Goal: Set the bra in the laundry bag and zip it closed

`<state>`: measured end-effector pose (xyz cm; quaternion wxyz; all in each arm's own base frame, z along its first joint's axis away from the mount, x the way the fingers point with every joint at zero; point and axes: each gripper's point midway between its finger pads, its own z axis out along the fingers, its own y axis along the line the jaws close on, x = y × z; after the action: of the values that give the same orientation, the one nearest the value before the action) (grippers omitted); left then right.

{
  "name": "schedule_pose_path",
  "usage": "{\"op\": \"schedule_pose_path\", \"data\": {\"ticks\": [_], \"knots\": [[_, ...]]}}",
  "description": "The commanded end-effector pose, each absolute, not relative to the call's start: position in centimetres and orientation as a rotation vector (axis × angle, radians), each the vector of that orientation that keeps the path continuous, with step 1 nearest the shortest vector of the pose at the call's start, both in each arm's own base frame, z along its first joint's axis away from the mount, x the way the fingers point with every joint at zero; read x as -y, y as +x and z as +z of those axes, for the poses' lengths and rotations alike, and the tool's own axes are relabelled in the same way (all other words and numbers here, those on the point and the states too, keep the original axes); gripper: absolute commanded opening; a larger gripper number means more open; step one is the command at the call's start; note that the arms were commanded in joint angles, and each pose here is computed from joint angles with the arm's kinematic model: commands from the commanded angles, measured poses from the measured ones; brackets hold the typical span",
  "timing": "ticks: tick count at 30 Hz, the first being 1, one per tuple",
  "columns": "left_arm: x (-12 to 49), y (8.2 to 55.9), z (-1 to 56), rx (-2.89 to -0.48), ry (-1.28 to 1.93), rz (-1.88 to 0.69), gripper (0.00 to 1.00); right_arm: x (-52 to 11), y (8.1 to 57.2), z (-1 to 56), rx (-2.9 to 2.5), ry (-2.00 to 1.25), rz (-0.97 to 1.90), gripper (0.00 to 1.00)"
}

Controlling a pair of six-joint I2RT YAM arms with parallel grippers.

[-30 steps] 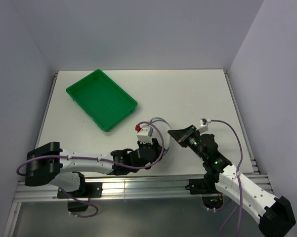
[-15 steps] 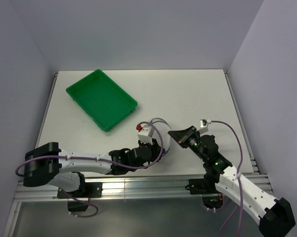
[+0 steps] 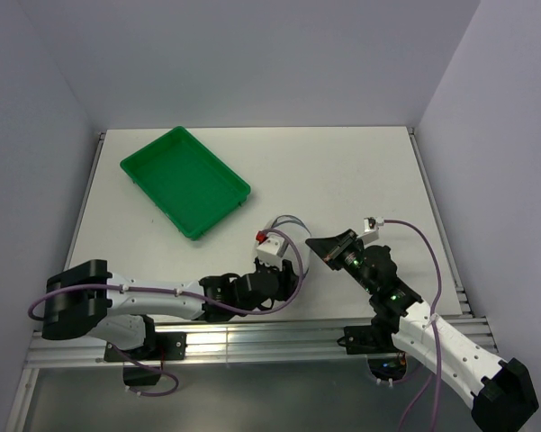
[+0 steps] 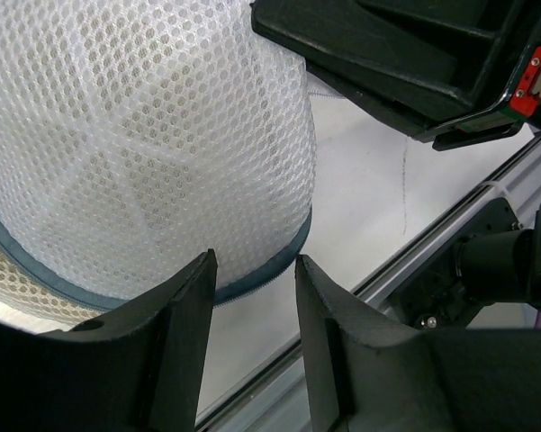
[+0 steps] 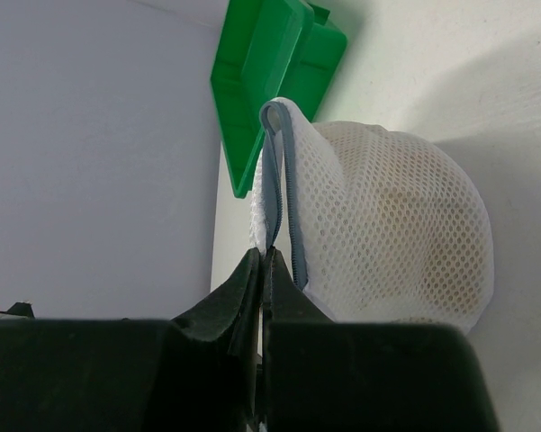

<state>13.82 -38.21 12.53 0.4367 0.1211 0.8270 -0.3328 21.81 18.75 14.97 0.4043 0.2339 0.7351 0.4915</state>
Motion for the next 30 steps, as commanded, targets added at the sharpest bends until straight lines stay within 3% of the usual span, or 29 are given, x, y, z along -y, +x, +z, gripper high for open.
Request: {"op": "schedule_pose_path", "data": {"ticks": [1,8,10,14,25,28,30], "knots": [[38.7,14.2,14.3,-2.003,0.335,-0.802,0.46,-19.1,21.8,16.0,-1.825,0.564,1.271,0.00],[38.9,14.6,12.9,-2.031,0.395,-0.722,0.41,-19.0,21.8,16.0,-1.820,0.563,1.274,0.00],[38.5,15.0,12.5,-2.038,0.390,-0.672,0.34,-19.2,21.7,16.0,-1.823,0.560,1.280,0.00],[37.3,16.5,12.5,-2.048,0.316,-0.585,0.00,-19.2,21.6,15.9,-1.830,0.556,1.279,0.00],[34.5,18.6,14.4,-1.996,0.219,-0.577,0.00,-19.1,20.8,14.1,-1.880,0.554,1.274,0.00],[34.3,18.6,14.8,-1.984,0.211,-0.608,0.00,-19.1,20.5,13.5,-1.901,0.546,1.265,0.09],[34.2,18.5,14.7,-1.981,0.220,-0.639,0.00,-19.1,20.4,13.8,-1.896,0.529,1.264,0.25]]}}
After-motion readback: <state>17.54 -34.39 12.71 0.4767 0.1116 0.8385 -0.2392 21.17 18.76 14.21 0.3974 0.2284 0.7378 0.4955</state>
